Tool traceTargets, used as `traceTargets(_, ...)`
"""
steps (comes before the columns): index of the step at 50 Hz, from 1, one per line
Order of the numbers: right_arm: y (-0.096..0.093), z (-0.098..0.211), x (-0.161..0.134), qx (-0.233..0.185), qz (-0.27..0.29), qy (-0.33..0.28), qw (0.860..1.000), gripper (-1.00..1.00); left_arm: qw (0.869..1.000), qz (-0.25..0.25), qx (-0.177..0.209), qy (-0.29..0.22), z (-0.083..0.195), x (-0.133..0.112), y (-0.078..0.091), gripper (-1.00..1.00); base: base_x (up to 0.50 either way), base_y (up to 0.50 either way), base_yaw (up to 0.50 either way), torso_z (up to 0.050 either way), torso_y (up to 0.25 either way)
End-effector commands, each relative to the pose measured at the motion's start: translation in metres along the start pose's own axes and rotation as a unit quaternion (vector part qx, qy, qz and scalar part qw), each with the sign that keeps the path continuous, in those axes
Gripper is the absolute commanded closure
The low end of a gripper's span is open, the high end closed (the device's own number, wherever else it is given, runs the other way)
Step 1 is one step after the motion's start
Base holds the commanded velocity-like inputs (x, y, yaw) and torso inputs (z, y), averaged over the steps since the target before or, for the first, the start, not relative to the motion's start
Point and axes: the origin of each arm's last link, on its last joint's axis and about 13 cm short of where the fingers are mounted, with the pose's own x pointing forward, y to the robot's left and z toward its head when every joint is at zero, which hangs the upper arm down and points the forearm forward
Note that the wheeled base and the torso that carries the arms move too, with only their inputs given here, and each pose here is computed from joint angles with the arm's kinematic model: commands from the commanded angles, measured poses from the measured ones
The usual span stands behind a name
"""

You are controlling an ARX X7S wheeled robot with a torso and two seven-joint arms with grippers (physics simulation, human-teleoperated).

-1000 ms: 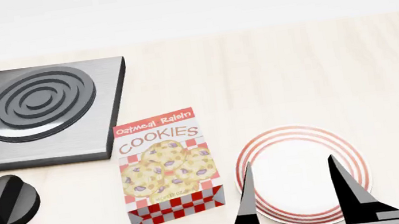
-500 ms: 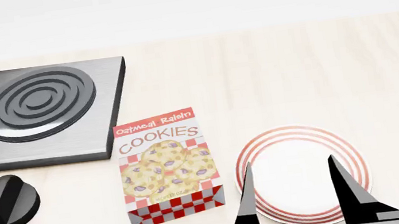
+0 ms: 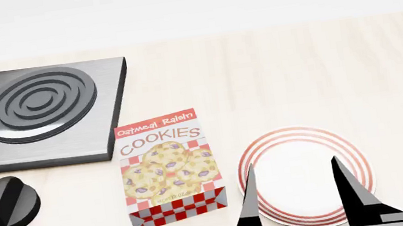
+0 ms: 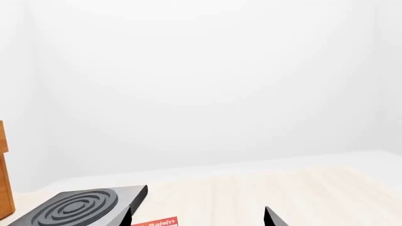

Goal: Pick the akita bowl from table center and place it on the plate.

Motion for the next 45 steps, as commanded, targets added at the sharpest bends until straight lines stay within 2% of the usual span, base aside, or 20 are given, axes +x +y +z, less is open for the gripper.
traceTargets(1, -0.001, 0.005, -0.001, -0.021, -0.012, -0.021, 0.999, -1.00, 0.998, -0.019, -0.050, 0.024, 0.002, 0.004, -0.001, -1.00, 0.00, 0.00, 0.00, 0.000, 0.000)
traceTargets(4, -0.001, 0.004, -0.001, -0.020, -0.012, -0.021, 0.999, -1.00, 0.998, -0.017, -0.053, 0.024, 0.002, 0.004, 0.000, -1.00, 0.00, 0.00, 0.00, 0.000, 0.000)
traceTargets(5, -0.001, 0.004, -0.001, -0.020, -0.012, -0.021, 0.999, -1.00, 0.996, -0.036, -0.074, 0.024, 0.002, 0.004, 0.000, -1.00, 0.00, 0.00, 0.00, 0.000, 0.000)
traceTargets(6, -0.001, 0.004, -0.001, -0.020, -0.012, -0.021, 0.999, -1.00, 0.997, -0.025, -0.065, 0.028, 0.003, 0.004, 0.000, -1.00, 0.00, 0.00, 0.00, 0.000, 0.000)
traceTargets(45, -0.001, 0.005, 0.000, -0.021, -0.007, -0.022, 1.000, -1.00, 0.997, -0.021, -0.066, 0.031, -0.001, 0.017, -0.005, -1.00, 0.00, 0.00, 0.00, 0.000, 0.000)
